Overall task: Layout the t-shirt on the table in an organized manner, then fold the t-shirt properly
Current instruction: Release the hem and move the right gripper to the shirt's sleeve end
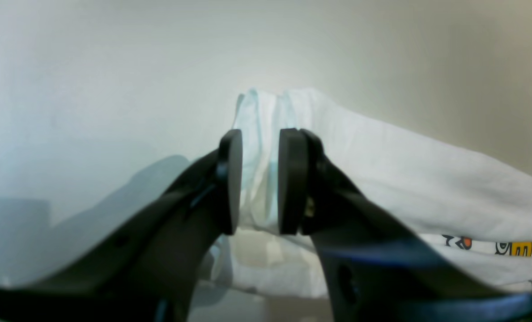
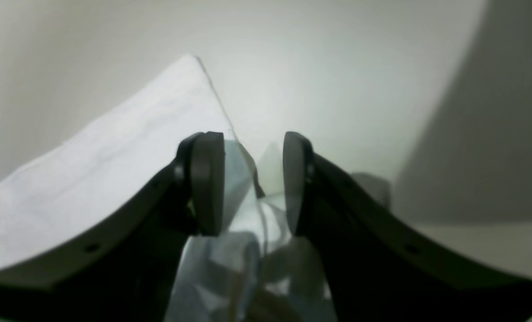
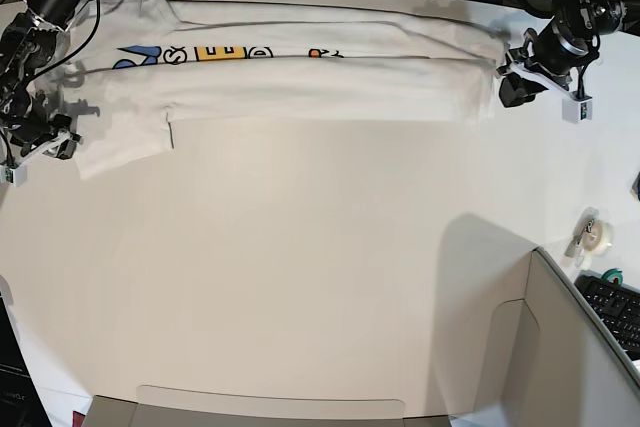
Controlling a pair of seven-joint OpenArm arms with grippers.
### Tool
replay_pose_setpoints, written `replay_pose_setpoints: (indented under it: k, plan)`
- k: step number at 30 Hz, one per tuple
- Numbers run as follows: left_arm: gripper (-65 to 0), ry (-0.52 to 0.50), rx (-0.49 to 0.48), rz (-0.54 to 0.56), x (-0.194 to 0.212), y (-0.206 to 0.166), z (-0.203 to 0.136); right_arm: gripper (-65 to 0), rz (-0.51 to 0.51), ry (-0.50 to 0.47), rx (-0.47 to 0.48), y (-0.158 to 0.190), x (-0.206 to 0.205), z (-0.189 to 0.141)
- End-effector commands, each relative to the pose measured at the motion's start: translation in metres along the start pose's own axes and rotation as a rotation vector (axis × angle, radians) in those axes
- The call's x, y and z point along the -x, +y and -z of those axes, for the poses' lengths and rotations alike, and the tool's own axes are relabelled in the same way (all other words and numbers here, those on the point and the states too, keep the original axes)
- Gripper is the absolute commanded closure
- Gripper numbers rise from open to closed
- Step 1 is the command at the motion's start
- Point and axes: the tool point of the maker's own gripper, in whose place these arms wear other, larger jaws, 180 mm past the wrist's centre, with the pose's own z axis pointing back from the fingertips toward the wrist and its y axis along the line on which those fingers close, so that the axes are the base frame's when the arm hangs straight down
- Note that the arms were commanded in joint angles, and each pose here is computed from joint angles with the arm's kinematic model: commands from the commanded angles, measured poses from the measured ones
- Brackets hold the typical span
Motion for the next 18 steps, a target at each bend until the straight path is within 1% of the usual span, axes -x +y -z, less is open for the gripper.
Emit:
replay_pose_setpoints:
  k: [1, 5, 7, 12, 15, 18]
  plan:
    - [-14.1, -0.036, 0.005, 0.020, -0.011, -0.002, -0.004, -24.6, -0.006, -0.043, 0.006, -0.005, -0.018, -0.005]
    - [-14.1, -0.038, 0.009, 0.018, -0.012, -0.002, -0.004, -30.0, 0.027, -0.008, -0.014, -0.004, -0.009, 0.005]
    - [-14.1, -0.038, 0.009, 0.018, -0.012, -0.002, -0.004, -31.5, 0.012, 0.007, -0.033, 0.005, -0.005, 0.010]
    - [-14.1, -0.038, 0.009, 0.018, -0.012, -0.002, -0.004, -31.5, -0.036, 0.044, -0.075, 0.030, 0.003, 0.021]
    - [-14.1, -0.038, 0.009, 0.018, -0.012, -0.002, -0.004, -31.5, -0.028, 0.053, -0.101, 0.042, 0.010, 0.026]
    - [-14.1, -0.038, 0.009, 0.018, -0.012, -0.002, -0.004, -31.4, -0.028, 0.055, -0.106, 0.045, 0.011, 0.027]
